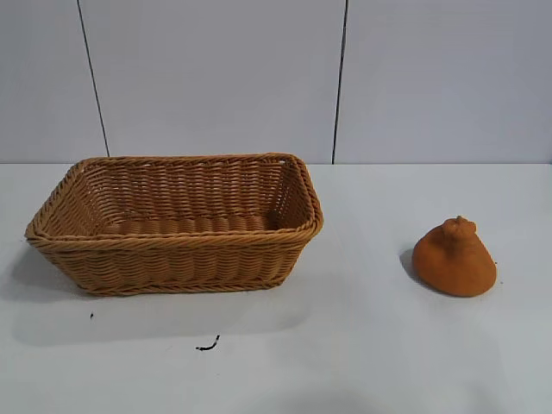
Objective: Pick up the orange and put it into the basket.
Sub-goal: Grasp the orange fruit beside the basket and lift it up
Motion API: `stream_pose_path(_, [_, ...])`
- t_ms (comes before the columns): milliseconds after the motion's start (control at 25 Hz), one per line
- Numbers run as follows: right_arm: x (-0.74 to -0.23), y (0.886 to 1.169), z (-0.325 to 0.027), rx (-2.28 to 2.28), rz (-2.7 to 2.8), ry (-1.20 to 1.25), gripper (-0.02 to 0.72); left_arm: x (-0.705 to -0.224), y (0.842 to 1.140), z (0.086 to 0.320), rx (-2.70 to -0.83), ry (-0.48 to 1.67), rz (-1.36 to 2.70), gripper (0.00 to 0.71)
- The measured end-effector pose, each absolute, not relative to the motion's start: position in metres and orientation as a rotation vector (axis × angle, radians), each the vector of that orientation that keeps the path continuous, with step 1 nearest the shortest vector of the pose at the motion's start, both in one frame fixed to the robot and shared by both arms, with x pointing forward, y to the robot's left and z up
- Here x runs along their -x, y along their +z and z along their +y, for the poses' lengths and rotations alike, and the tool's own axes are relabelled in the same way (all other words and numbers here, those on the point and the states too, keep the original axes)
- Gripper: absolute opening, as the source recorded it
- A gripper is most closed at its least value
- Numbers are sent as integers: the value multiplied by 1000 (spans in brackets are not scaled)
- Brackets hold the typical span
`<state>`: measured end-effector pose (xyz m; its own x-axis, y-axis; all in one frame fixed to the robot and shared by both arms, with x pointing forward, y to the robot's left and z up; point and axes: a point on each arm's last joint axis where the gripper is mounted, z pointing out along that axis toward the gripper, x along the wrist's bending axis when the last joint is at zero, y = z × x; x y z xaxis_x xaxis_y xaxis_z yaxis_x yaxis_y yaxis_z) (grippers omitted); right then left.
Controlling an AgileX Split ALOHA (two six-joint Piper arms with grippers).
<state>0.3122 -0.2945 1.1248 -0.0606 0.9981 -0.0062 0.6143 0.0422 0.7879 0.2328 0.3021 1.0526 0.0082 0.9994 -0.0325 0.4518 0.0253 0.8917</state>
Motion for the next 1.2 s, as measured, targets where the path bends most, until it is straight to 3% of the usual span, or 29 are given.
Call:
stream_pose_path(240, [-427, 1142, -290, -1806, 1876, 682, 694, -233, 1053, 302, -1528, 916, 1546, 666])
stream_pose_path(480, [-528, 1115, -286, -1871, 2023, 546, 694, -233, 1053, 302, -1528, 916, 1546, 666])
stream_pose_path(760, [-599, 1045, -278, -2014, 2168, 407, 694, -233, 1053, 302, -1528, 916, 1546, 666])
stream_pose_path(1200, [-633, 941, -252, -2095, 2295, 214, 694, -233, 1053, 302, -1528, 916, 1546, 666])
